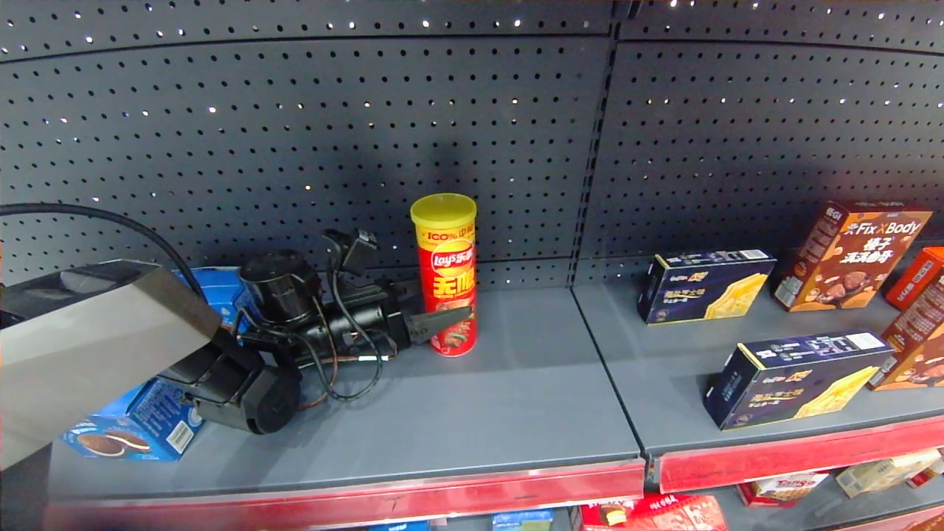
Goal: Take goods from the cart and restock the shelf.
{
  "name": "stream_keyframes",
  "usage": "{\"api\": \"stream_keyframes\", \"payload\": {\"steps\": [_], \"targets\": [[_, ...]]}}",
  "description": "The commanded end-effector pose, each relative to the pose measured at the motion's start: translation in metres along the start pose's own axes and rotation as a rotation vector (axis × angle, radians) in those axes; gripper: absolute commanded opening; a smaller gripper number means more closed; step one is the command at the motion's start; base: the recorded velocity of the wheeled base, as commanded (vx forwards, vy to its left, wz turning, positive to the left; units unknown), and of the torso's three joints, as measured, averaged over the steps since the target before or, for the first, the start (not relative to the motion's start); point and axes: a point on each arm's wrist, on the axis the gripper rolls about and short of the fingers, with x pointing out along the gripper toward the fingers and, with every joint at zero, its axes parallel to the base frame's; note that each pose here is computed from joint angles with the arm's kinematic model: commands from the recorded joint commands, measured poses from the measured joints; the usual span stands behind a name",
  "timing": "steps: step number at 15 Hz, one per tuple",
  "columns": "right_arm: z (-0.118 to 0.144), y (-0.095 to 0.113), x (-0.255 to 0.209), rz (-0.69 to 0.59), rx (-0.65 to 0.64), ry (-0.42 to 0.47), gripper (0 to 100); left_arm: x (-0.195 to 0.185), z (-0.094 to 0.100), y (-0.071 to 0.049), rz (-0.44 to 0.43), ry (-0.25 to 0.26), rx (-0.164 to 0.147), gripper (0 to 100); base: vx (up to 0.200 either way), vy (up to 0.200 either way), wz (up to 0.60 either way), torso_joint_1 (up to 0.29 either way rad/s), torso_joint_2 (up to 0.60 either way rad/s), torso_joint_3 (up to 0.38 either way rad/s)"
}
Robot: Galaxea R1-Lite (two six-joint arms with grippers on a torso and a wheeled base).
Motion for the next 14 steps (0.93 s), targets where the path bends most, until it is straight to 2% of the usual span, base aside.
{"api": "stream_keyframes", "payload": {"steps": [1, 9, 14], "targets": [[0.0, 0.0, 0.0, 0.0, 0.0, 0.0, 0, 0.0, -0.002, 0.0, 0.0, 0.003, -0.004, 0, 0.0, 0.0, 0.0, 0.0, 0.0, 0.0], [-0.001, 0.0, 0.0, 0.002, -0.001, 0.002, 0, -0.002, -0.006, -0.003, 0.001, 0.012, -0.013, 0, 0.0, 0.0, 0.0, 0.0, 0.0, 0.0], [0.0, 0.0, 0.0, 0.002, -0.001, 0.002, 0, -0.018, 0.009, -0.027, -0.003, 0.005, 0.032, 0, 0.0, 0.0, 0.0, 0.0, 0.0, 0.0]]}}
